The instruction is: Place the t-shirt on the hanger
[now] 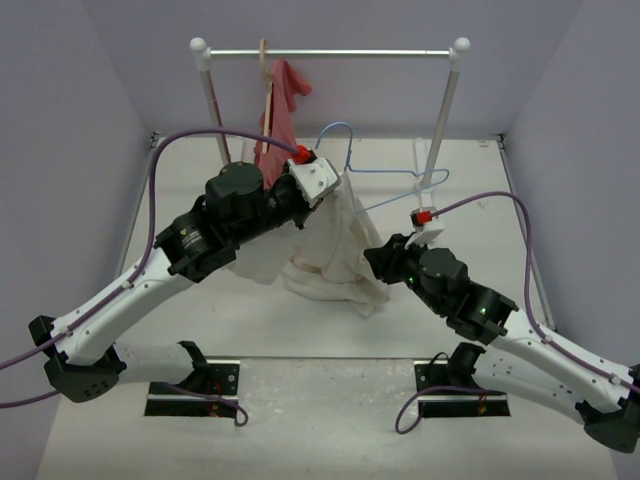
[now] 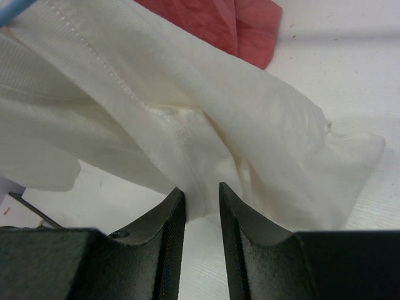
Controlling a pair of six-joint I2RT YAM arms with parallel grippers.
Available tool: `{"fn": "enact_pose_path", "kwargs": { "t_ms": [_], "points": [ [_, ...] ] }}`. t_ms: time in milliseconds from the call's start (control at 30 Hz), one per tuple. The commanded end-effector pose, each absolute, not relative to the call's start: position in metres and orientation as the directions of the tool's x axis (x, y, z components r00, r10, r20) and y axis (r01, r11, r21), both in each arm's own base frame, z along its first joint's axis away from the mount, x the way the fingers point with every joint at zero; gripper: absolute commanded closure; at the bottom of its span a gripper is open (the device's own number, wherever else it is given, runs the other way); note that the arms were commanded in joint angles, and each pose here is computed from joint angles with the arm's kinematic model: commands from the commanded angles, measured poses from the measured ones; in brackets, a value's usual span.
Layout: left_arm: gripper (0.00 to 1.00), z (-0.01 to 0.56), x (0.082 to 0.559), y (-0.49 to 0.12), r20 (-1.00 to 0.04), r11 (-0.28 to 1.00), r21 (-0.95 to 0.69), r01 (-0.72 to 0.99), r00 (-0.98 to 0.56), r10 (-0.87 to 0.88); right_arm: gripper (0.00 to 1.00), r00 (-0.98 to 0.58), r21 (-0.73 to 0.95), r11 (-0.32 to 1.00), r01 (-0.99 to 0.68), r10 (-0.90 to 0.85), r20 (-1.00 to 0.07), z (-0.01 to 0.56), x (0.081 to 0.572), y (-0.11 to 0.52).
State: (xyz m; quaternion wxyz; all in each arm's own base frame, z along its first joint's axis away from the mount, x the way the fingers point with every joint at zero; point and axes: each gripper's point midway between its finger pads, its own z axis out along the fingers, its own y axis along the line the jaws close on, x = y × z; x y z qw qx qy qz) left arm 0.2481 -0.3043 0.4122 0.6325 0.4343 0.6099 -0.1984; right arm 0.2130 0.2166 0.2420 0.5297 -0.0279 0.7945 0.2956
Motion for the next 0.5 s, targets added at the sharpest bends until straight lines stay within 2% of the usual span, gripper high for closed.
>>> {"fn": "enact_pose_path", "kwargs": {
  "t_ms": [0,467],
  "points": [
    [1.0,0.441,0.2546,-0.3032,-0.954,0.599,0.298,0.743,0.224,0.197,0.7,-0.429,0.438,0.822,-0.365,0.268,-0.862,0.2449,0.2098,0.2132],
    [1.0,0.4396,0.2533,-0.3053,-0.955,0.588,0.297,0.753,0.224,0.195,0.7,-0.428,0.432,0.819,-0.378,0.259,-0.866,0.2439,0.2079,0.2128]
  ]
}}
